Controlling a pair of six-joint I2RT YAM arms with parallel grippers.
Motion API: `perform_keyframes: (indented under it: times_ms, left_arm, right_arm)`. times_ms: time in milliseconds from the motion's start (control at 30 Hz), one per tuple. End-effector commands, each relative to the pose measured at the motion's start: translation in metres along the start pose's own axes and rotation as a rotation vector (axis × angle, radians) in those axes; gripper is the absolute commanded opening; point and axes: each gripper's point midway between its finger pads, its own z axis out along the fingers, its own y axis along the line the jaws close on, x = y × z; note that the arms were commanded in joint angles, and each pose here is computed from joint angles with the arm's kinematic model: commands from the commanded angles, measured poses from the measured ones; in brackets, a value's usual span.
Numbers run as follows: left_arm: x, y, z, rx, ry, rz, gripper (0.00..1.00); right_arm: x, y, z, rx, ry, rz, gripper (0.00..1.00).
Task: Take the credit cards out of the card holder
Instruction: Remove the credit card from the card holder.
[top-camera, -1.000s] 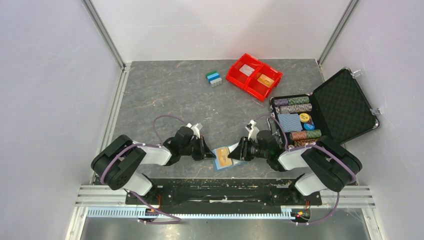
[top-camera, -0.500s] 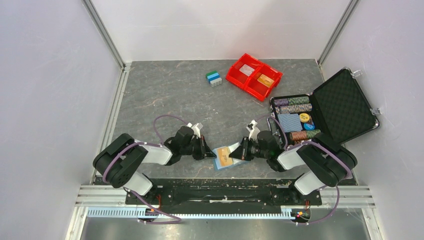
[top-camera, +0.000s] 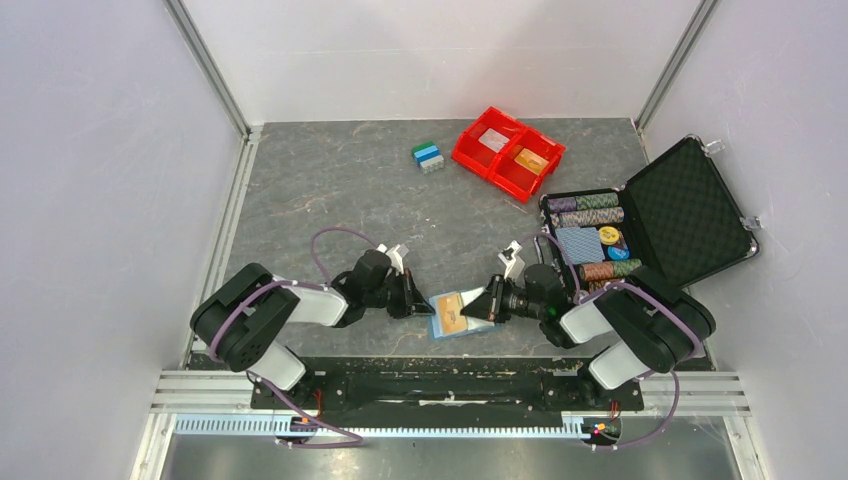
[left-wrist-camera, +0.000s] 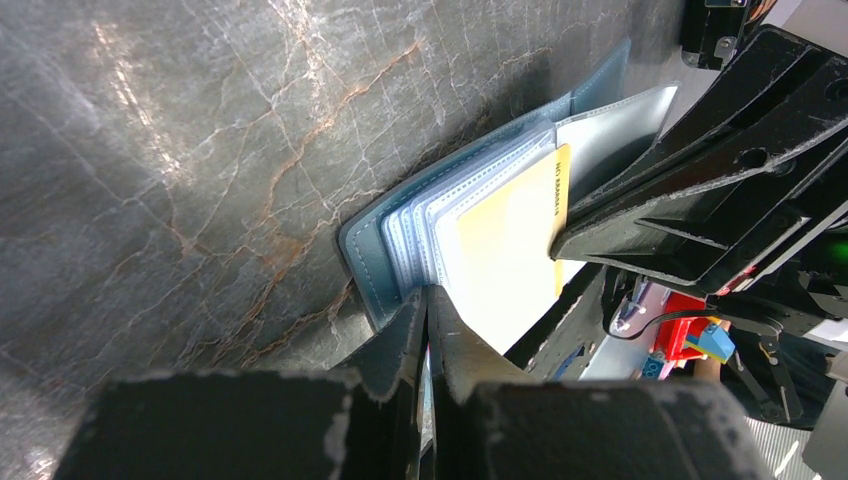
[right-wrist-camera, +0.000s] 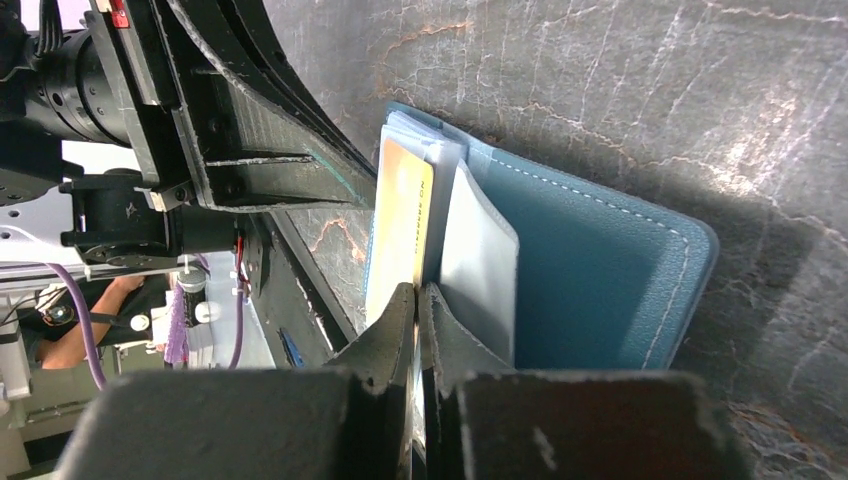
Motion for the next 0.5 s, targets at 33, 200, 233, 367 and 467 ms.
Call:
perform_keyframes:
  times_ms: [33, 200, 233, 367, 467]
  left_arm:
    - [0.016, 0.058, 0.001, -0.22, 0.024, 0.015, 0.1]
    - [0.02, 0.062, 0.002, -0.229, 0.035, 0.011, 0.11]
    - [0.02, 0.062, 0.002, -0.23, 0.036, 0.01, 0.11]
    - [0.019, 0.061, 0.002, -0.226, 0.034, 0.012, 0.11]
    - [0.019, 0.06, 0.002, -0.222, 0.036, 0.011, 0.11]
  right_arm:
    - [-0.005, 0.019, -0.006, -0.088, -0.017, -0.035, 0.0]
    - [-0.009, 0.014, -0.013, -0.065, -0.042, -0.03, 0.02]
    - [-0.009, 0.013, -0.014, -0.062, -0.044, -0.034, 0.02]
    - [-0.01, 0.018, -0.014, -0.08, -0.041, -0.036, 0.01]
    - [-0.01, 0.021, -0.014, -0.094, -0.04, -0.035, 0.0]
